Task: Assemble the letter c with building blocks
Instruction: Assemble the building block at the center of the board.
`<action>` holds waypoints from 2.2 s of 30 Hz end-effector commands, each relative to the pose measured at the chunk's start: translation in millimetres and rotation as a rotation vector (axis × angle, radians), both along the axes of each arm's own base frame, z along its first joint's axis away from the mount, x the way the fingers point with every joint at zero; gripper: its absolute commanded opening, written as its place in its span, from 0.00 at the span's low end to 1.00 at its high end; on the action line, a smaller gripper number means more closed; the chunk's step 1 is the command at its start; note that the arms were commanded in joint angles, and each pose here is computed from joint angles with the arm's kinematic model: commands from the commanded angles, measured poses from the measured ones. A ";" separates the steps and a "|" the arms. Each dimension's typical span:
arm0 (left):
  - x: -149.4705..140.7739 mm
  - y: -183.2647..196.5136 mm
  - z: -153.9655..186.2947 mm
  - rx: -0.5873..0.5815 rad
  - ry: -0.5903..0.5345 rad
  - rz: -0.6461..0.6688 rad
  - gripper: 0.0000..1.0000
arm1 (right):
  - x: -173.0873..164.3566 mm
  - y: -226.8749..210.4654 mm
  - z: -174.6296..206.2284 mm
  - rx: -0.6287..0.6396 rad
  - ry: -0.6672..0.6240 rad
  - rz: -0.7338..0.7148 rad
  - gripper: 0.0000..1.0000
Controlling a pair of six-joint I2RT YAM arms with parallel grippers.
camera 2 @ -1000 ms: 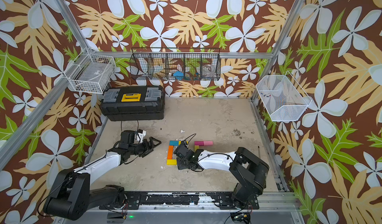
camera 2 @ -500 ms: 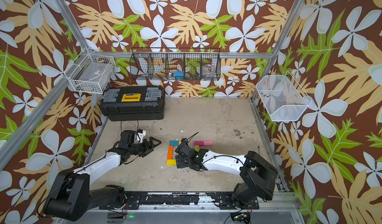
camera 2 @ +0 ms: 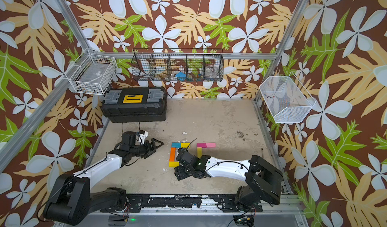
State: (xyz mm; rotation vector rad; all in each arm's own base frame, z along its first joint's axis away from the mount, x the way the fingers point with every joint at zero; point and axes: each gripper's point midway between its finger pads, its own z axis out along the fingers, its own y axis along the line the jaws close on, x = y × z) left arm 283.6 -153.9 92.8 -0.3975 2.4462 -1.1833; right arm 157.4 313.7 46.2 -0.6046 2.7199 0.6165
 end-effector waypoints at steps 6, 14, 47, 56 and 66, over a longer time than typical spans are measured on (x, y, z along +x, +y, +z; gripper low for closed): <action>2.4 0.4 4.9 0.009 -0.015 -0.004 1.00 | 0.6 11.9 -7.0 0.002 0.001 0.032 0.76; 1.8 1.2 2.5 0.014 -0.009 -0.002 1.00 | 2.7 15.4 -8.7 -0.001 0.001 0.033 0.76; -0.7 0.8 2.2 0.010 -0.012 -0.005 1.00 | 16.8 17.9 22.2 0.014 -0.073 0.021 0.76; 0.6 0.5 4.5 0.008 -0.016 -0.006 1.00 | 38.6 -19.2 14.3 -0.002 -0.046 -0.078 0.79; 0.5 0.4 3.7 0.008 -0.015 -0.007 1.00 | 35.1 -31.7 -6.3 -0.002 0.012 -0.114 0.82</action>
